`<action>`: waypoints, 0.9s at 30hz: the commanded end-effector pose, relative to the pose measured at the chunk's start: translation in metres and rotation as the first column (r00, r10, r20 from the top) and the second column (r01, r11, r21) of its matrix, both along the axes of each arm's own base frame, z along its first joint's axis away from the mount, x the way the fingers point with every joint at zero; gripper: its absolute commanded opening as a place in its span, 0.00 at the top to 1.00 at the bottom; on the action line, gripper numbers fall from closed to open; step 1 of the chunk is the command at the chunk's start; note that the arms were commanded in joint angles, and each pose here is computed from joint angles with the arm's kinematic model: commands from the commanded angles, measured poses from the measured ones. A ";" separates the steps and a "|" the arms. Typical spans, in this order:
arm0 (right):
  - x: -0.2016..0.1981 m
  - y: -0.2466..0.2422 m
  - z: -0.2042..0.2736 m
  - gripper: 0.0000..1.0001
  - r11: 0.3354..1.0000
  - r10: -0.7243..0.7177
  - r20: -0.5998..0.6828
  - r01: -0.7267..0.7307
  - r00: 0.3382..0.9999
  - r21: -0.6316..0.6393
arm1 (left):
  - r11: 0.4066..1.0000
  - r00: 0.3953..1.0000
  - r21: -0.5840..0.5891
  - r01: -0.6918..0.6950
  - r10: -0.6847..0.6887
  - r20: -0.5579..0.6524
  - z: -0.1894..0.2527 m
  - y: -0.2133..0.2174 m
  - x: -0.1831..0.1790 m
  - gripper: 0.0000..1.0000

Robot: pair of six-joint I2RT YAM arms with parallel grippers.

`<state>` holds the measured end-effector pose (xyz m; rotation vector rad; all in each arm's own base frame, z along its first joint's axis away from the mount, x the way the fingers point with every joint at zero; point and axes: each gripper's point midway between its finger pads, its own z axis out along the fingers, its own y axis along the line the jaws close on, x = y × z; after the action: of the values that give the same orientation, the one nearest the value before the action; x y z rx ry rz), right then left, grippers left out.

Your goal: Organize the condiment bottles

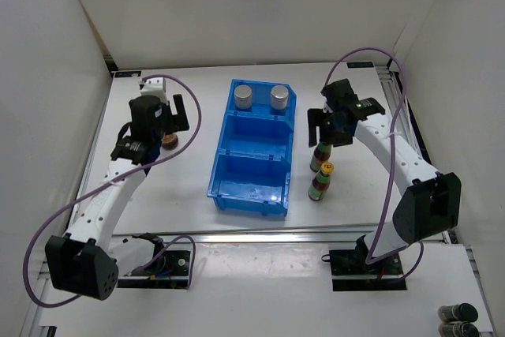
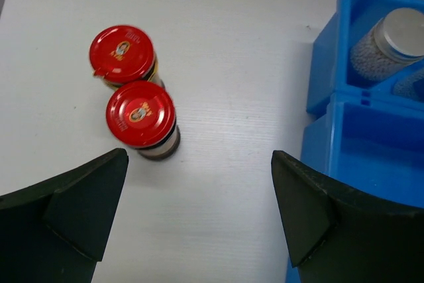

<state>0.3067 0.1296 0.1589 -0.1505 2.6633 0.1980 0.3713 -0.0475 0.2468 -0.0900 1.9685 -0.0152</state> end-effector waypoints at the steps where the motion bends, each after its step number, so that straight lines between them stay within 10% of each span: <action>1: 0.006 0.000 0.002 0.22 0.999 -0.035 0.011 0.035 0.999 -0.006 | 0.996 0.993 0.019 -0.085 0.083 0.079 0.006 0.016 -0.012 0.00; 8: 0.010 -0.003 -0.011 0.34 0.998 -0.056 -0.017 0.055 0.998 -0.042 | 0.997 0.990 0.063 -0.054 0.046 0.130 0.004 0.004 -0.024 0.00; 22: 0.016 -0.012 0.011 0.96 0.993 -0.071 0.035 0.074 0.997 -0.093 | 0.997 0.983 0.054 -0.056 0.045 0.176 -0.001 0.001 -0.030 0.00; 27: 0.024 -0.013 0.053 1.00 0.988 -0.040 0.156 0.062 0.987 -0.139 | 0.997 0.986 0.061 -0.055 0.044 0.160 -0.008 0.001 -0.030 0.00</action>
<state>0.3124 0.1143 0.1558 -0.1208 2.7050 -0.0058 0.3420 -0.0477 0.2333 -0.0751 1.8335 0.0741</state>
